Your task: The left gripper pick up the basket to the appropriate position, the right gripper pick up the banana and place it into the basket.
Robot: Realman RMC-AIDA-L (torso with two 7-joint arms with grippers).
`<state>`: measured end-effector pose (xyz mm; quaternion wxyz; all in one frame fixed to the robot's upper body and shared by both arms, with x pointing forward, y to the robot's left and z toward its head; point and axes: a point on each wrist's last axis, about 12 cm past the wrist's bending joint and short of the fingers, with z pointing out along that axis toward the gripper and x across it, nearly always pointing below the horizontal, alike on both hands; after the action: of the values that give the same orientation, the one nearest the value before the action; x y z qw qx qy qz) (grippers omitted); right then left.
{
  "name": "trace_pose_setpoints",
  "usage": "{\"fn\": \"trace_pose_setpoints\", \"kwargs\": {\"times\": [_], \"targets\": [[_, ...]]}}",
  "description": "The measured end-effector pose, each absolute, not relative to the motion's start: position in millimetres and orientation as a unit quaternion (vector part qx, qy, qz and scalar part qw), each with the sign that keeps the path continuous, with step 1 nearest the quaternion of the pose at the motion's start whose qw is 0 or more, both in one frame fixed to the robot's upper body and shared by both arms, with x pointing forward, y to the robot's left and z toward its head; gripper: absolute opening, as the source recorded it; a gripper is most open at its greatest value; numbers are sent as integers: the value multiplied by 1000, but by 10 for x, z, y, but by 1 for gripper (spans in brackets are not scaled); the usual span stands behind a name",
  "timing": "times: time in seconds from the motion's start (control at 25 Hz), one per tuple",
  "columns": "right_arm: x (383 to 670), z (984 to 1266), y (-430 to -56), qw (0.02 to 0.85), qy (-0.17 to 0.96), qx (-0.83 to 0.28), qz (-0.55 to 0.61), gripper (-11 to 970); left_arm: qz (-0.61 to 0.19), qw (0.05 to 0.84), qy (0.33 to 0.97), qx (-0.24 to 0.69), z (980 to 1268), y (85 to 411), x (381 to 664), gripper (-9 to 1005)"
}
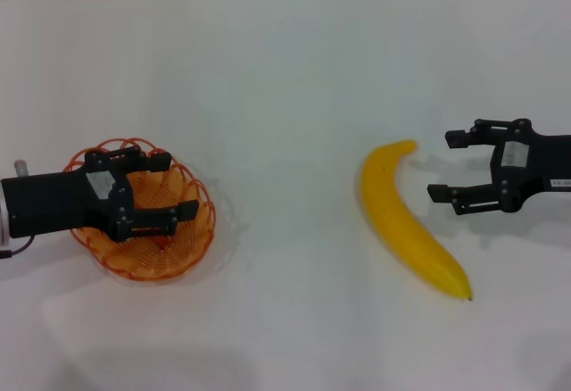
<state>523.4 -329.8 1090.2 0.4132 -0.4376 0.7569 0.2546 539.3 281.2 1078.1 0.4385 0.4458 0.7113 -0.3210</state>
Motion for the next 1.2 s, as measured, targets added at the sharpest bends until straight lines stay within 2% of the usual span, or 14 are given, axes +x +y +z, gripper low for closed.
{"fn": "trace_pose_setpoints", "kwargs": {"times": [0.44, 0.68, 0.92, 1.2], "targets": [[5284, 10885, -3266, 414, 759, -434, 254, 883, -322, 447, 716, 428, 10820, 2852, 5415, 849], [5295, 10885, -3253, 413, 759, -434, 256, 884, -296, 454, 771, 336, 11174, 3197, 5586, 848], [5301, 10888, -3255, 415, 759, -433, 255, 884, -257, 400, 827, 300, 11440, 3412, 5798, 847], [5324, 10900, -3232, 414, 757, -437, 255, 883, -208, 309, 863, 340, 11414, 3165, 6027, 845]]}}
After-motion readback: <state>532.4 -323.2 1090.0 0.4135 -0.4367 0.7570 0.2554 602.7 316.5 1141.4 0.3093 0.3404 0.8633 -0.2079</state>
